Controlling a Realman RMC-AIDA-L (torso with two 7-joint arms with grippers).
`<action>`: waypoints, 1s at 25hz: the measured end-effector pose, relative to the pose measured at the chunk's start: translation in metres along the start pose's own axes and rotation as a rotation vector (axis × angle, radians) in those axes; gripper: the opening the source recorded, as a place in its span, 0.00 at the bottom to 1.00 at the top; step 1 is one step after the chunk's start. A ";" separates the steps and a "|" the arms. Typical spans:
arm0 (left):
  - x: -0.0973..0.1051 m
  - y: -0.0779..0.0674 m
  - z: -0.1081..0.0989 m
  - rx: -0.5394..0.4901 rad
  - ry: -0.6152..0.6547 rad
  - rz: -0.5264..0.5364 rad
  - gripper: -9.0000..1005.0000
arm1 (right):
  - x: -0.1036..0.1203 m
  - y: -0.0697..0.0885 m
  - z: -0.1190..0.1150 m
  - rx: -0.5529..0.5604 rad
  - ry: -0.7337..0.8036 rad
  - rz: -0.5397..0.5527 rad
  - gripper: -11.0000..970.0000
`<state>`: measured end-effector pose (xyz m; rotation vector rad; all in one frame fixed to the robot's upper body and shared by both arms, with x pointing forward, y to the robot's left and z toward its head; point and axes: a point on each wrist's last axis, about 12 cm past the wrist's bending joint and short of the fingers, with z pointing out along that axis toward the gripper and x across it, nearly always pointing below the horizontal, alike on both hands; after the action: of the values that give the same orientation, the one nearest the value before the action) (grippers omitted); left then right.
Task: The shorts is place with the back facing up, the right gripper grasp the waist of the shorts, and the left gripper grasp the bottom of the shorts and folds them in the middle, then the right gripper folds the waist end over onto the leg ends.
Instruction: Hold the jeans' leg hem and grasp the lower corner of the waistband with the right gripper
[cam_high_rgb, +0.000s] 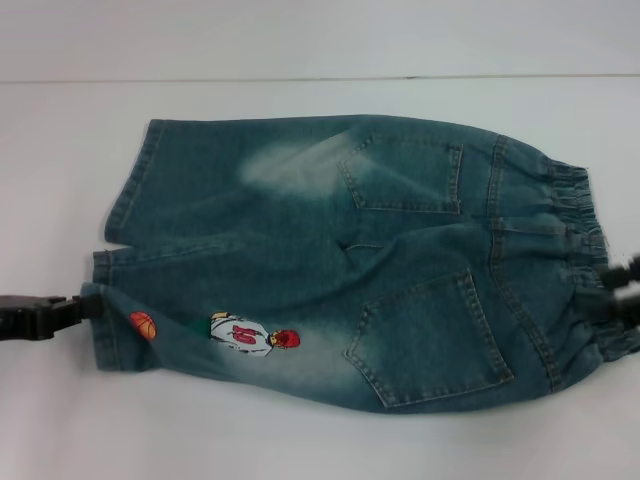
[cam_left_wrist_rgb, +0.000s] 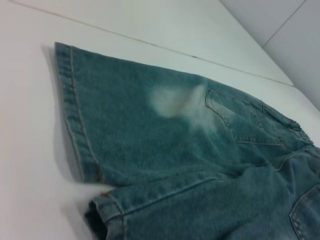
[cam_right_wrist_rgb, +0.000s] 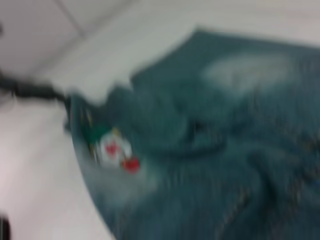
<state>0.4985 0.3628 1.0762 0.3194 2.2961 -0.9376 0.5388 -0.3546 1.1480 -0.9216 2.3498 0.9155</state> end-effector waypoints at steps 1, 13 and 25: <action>-0.001 0.000 0.000 0.001 0.000 0.002 0.05 | -0.001 0.000 0.000 0.006 0.050 -0.004 0.70; -0.004 -0.001 0.004 0.007 -0.005 0.012 0.05 | -0.009 -0.010 0.003 0.130 0.353 0.004 0.69; -0.004 -0.002 0.009 0.015 -0.012 0.008 0.05 | -0.009 -0.013 0.021 0.164 0.424 0.014 0.68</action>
<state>0.5050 0.3555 1.0749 0.3282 2.2765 -0.9511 0.5577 -0.3431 1.1340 -1.1191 2.7364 0.5591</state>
